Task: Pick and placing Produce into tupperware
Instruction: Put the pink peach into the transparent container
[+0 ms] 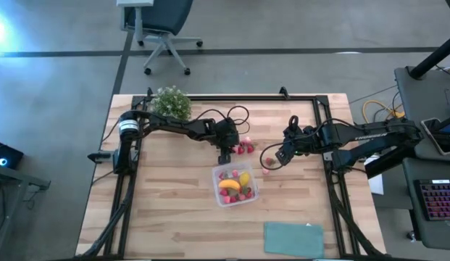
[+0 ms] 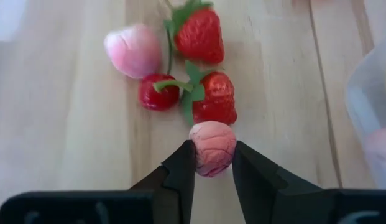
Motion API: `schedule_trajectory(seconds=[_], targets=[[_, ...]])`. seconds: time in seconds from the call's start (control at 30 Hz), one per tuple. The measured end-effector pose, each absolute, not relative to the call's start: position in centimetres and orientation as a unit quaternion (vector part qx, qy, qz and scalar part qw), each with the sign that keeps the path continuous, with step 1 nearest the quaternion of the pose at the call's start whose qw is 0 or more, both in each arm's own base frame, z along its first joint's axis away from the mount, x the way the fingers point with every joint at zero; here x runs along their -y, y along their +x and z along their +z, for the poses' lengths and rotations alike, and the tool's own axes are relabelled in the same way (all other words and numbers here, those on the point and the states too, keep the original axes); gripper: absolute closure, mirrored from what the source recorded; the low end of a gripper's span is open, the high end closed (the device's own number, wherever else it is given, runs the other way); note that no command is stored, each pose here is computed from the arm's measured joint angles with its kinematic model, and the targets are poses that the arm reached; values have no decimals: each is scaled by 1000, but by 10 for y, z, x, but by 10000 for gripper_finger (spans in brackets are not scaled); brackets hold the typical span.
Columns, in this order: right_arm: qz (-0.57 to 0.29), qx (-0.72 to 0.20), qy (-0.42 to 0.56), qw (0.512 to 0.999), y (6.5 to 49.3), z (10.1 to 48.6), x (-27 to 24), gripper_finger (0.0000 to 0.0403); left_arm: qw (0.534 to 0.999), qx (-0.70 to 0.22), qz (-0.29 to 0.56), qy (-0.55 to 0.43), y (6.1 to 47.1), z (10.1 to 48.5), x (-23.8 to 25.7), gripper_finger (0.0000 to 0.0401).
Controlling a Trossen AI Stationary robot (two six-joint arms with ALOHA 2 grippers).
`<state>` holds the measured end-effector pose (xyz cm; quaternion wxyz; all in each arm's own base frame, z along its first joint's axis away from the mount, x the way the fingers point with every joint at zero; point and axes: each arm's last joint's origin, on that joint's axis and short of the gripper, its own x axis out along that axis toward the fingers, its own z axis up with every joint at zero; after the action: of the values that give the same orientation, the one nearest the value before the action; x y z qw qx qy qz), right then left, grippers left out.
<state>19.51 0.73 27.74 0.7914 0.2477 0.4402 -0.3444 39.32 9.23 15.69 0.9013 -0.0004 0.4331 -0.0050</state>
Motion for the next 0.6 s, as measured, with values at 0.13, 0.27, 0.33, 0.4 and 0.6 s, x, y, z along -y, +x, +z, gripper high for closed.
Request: schedule_trajectory(seconds=[0.13,0.27,0.33,0.4,0.6], targets=[[-344,-440,248,791,195,277,-7,167,902,-431,6,4,387,178,-90,323],[-343,-441,249,791,195,277,-7,167,912,-410,9,-5,374,213,-81,324],[-343,-441,252,790,195,277,-8,167,913,-408,-5,-20,367,227,-69,324],[-343,-442,252,790,195,277,-8,167,908,-416,-42,-29,360,235,-54,324],[-321,-455,235,797,195,277,-8,167,905,-416,-76,-44,355,245,-12,316]])
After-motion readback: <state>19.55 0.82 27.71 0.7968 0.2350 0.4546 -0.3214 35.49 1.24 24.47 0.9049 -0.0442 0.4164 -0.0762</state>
